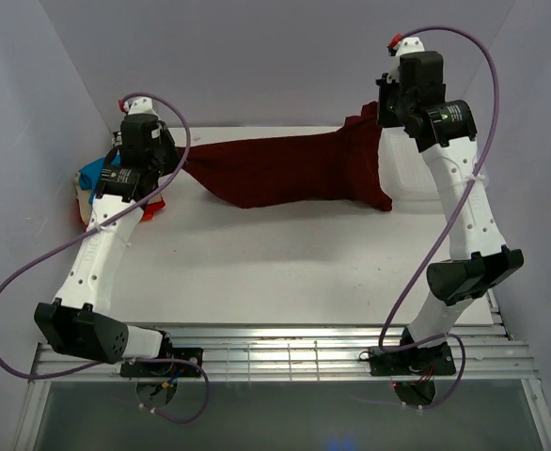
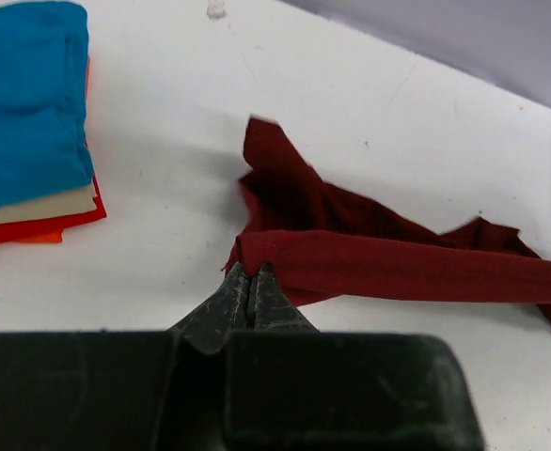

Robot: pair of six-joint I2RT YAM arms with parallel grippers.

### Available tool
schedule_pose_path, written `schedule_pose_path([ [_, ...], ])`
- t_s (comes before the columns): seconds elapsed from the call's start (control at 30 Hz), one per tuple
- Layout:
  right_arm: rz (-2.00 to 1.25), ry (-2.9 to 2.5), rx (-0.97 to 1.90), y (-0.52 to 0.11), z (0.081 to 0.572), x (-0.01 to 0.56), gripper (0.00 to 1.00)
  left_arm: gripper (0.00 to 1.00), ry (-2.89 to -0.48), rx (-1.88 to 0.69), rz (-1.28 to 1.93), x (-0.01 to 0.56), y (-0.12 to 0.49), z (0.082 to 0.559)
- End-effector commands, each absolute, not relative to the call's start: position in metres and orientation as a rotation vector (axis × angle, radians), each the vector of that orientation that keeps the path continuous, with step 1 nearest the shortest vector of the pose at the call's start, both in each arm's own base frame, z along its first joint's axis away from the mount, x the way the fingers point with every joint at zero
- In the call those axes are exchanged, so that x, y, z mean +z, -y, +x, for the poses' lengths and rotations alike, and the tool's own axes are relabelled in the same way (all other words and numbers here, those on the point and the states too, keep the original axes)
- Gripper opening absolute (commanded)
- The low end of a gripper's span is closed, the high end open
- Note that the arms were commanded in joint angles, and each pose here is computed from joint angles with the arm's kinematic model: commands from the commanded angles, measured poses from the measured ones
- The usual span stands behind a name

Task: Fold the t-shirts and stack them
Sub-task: Flatten out the tshirt

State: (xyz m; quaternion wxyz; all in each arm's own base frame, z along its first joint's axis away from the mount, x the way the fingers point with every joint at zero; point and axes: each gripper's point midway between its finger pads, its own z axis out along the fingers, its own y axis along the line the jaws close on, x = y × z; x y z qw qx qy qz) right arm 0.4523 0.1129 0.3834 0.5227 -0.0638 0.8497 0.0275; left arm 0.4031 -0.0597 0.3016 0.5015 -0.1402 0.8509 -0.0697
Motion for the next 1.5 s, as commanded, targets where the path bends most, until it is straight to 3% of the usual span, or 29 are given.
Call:
schedule_pose_path([
  [0.0,-0.158,-2.024,0.022,-0.099,0.425,0.397,0.08,0.00,-1.978,-0.114,-0.330,0.338,0.044,0.383],
  [0.3,-0.124,-1.609,0.124,-0.076,0.329,0.532,0.10,0.00,-1.773,-0.268,-0.334,0.427,0.050,0.339],
  [0.57,-0.142,-1.307,0.240,-0.065,0.236,0.623,0.11,0.00,-1.550,-0.412,-0.296,0.520,0.051,0.269],
  [0.83,-0.118,-1.139,0.349,-0.062,0.187,0.664,0.13,0.00,-1.404,-0.478,-0.323,0.586,0.042,0.225],
  [0.93,-0.085,-1.173,0.302,-0.056,0.203,0.652,0.14,0.00,-1.436,-0.452,-0.364,0.572,0.039,0.240],
  [1.2,-0.037,-1.465,0.088,-0.062,0.331,0.536,0.11,0.00,-1.662,-0.298,-0.454,0.454,0.044,0.342],
  [1.47,-0.062,-1.609,0.053,-0.100,0.457,0.421,0.08,0.00,-1.706,0.147,-0.502,0.341,0.002,0.435],
])
